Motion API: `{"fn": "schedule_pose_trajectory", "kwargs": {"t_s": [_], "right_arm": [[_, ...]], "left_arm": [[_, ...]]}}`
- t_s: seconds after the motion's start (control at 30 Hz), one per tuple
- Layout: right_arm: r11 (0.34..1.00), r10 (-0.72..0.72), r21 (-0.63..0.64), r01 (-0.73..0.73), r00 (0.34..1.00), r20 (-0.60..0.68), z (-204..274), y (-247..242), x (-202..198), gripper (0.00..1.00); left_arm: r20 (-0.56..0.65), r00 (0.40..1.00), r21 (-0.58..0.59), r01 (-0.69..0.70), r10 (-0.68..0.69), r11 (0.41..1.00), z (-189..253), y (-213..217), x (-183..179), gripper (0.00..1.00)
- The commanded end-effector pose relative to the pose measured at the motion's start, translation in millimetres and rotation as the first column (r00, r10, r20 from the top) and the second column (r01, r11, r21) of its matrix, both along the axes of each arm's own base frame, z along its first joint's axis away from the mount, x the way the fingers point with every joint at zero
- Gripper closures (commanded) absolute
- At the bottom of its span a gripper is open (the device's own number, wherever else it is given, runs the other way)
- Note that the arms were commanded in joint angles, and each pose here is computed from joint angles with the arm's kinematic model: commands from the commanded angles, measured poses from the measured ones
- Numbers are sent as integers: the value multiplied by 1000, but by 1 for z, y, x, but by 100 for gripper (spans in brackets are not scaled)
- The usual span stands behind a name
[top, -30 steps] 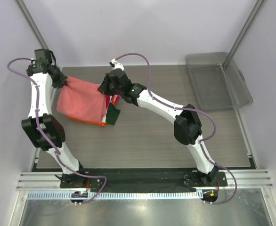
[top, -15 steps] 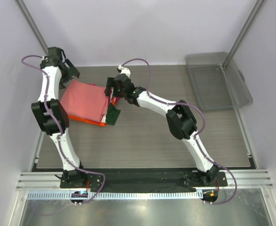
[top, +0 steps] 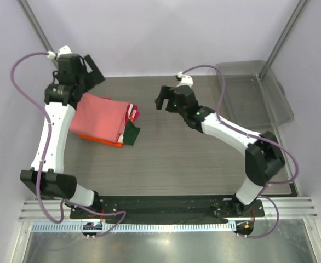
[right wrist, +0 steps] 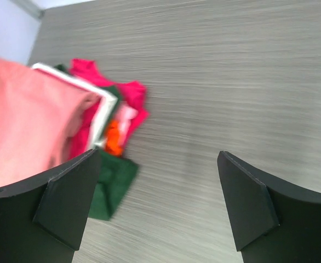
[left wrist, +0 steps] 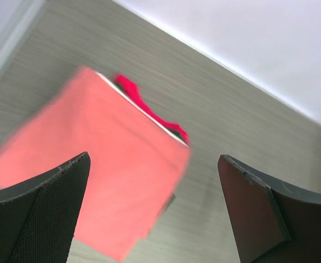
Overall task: Fold and stack the t-shirts
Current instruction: Reset both grippers
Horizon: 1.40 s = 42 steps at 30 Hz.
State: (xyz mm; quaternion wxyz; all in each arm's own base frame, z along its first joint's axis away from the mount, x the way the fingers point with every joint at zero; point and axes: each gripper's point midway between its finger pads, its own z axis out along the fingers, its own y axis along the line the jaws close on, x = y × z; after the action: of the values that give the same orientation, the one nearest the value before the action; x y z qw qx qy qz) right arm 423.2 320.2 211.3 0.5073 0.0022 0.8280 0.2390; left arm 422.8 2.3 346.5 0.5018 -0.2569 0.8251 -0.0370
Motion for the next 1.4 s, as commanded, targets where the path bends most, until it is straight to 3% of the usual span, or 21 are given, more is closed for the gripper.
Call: {"fn": "schedule_pose_trajectory", "kwargs": {"t_s": [0.0,0.03,0.07,0.1,0.13,0.2,0.23,0.27,0.43,0.57,0.63,0.8,0.9,1.0,1.1,1.37], "right_arm": [[996,-94,4,94,994,56,16,-52,-3,6],[993,-113,-40,114,993,33,-4,-69,-12,4],[990,-123,-59,125,992,34,-8,-81,-17,4],[986,-146,-71,148,989,36,-10,-97,-18,3],[984,-162,-60,166,985,67,3,-111,-26,3],[972,-205,-109,209,978,47,-18,-138,-43,2],[967,-230,-92,236,970,76,-6,-151,-50,2],[955,-262,-128,268,963,62,-24,-166,-62,1],[941,-306,-127,314,949,76,-45,-198,-101,0],[946,-306,-92,312,949,77,-72,-209,-126,0],[950,-305,-43,311,947,98,-70,-210,-132,0],[945,-324,-14,326,942,92,-83,-215,-139,0],[896,-442,-13,444,894,68,-93,-236,-141,1],[915,-401,0,403,913,73,-86,-228,-143,0],[916,-402,22,401,913,67,-93,-227,-144,0],[925,-380,40,378,923,60,-95,-222,-146,0]], "left_arm": [[34,989,-17,147,-146,989,-16,-56,-5,0],[25,979,-35,204,-203,978,-35,-79,-8,0],[78,976,-47,209,-205,977,-21,-81,-8,0],[44,968,-59,250,-247,967,-44,-99,-16,0],[83,961,-77,269,-263,960,-43,-109,-19,0],[30,948,-91,319,-318,943,-80,-133,-34,0],[66,938,-99,346,-340,933,-78,-142,-38,0],[75,926,-112,377,-370,919,-83,-153,-45,0],[103,859,-114,510,-501,852,-140,-197,-89,0],[105,806,-60,590,-583,805,-158,-218,-115,1],[120,801,-1,591,-587,807,-162,-217,-116,1],[92,793,6,604,-602,797,-199,-213,-125,0],[117,810,21,577,-575,817,-201,-209,-119,0],[118,821,47,557,-558,829,-199,-203,-117,0],[159,804,57,572,-573,818,-199,-204,-118,0],[137,750,18,652,-647,758,-201,-219,-129,1]]}}
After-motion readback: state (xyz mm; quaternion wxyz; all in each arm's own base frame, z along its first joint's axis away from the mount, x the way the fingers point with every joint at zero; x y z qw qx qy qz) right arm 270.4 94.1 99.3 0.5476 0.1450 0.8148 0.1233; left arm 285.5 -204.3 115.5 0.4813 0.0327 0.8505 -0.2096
